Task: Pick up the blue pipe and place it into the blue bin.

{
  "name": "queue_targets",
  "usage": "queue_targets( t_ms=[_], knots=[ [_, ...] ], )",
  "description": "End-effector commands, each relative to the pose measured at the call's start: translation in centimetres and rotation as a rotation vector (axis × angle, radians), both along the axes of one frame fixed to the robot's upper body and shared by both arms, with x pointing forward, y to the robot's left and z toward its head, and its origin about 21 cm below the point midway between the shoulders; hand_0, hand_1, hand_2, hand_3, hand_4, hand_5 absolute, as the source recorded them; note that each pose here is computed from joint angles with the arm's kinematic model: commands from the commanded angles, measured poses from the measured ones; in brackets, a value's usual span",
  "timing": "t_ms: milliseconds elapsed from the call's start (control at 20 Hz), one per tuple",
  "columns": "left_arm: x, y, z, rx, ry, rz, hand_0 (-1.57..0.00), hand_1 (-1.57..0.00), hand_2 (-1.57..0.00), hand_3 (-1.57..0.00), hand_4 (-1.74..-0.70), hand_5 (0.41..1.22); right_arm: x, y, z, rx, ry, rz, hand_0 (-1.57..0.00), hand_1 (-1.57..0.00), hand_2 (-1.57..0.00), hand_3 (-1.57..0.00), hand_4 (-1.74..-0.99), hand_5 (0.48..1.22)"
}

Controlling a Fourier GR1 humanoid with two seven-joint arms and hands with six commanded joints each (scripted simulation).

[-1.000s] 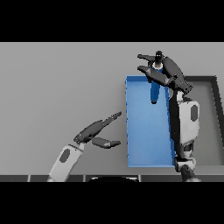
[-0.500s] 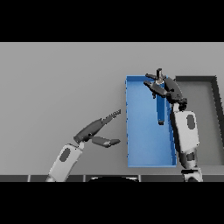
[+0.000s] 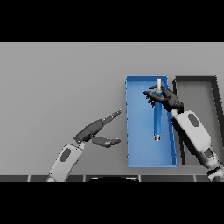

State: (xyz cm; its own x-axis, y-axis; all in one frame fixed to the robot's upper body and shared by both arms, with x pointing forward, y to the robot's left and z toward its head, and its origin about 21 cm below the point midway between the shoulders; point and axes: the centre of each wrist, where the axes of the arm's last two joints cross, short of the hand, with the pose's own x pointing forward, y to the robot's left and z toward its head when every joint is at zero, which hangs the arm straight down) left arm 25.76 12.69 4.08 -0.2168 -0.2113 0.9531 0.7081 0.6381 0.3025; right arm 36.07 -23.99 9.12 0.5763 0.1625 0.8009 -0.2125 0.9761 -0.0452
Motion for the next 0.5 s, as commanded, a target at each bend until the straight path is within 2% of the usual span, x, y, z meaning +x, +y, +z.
queue_targets(
  t_ms=[0, 100, 200, 350, 450],
  knots=[
    [0.1, 0.2, 0.1, 0.005, -0.001, 0.006, 0.00, 0.00, 0.00, 0.00, -0.92, 0.493, 0.1, 0.1, 0.3, -0.014, 0.018, -0.022, -0.87, -0.82, -0.79, -0.23, -1.405, 1.137],
    [0.0, 0.4, -0.1, 0.003, 0.012, 0.006, 0.00, 0.00, 0.00, 0.00, -0.93, 0.494, 0.2, 0.3, 1.1, -0.066, 0.020, 0.026, -0.55, -0.52, -0.50, -0.15, -1.339, 1.108],
    [-0.2, 0.6, -0.2, -0.010, 0.009, 0.004, 0.00, 0.00, 0.00, 0.00, -0.92, 0.494, -0.4, 0.7, 1.7, -0.208, -0.020, 0.160, -0.35, -0.34, -0.32, -0.09, -1.279, 1.010],
    [0.0, 0.0, -0.2, -0.002, 0.013, 0.014, 0.00, 0.00, 0.00, 0.00, -0.93, 0.495, -0.7, 0.8, 1.7, -0.296, -0.016, 0.248, -0.18, -0.17, -0.16, -0.05, -1.219, 0.870],
    [0.0, 0.2, -0.4, -0.004, 0.020, 0.006, 0.00, 0.00, 0.00, 0.00, -0.93, 0.496, -0.8, 1.0, 1.6, -0.342, 0.001, 0.301, -0.12, -0.11, -0.11, -0.03, -1.190, 0.809]
  ],
)
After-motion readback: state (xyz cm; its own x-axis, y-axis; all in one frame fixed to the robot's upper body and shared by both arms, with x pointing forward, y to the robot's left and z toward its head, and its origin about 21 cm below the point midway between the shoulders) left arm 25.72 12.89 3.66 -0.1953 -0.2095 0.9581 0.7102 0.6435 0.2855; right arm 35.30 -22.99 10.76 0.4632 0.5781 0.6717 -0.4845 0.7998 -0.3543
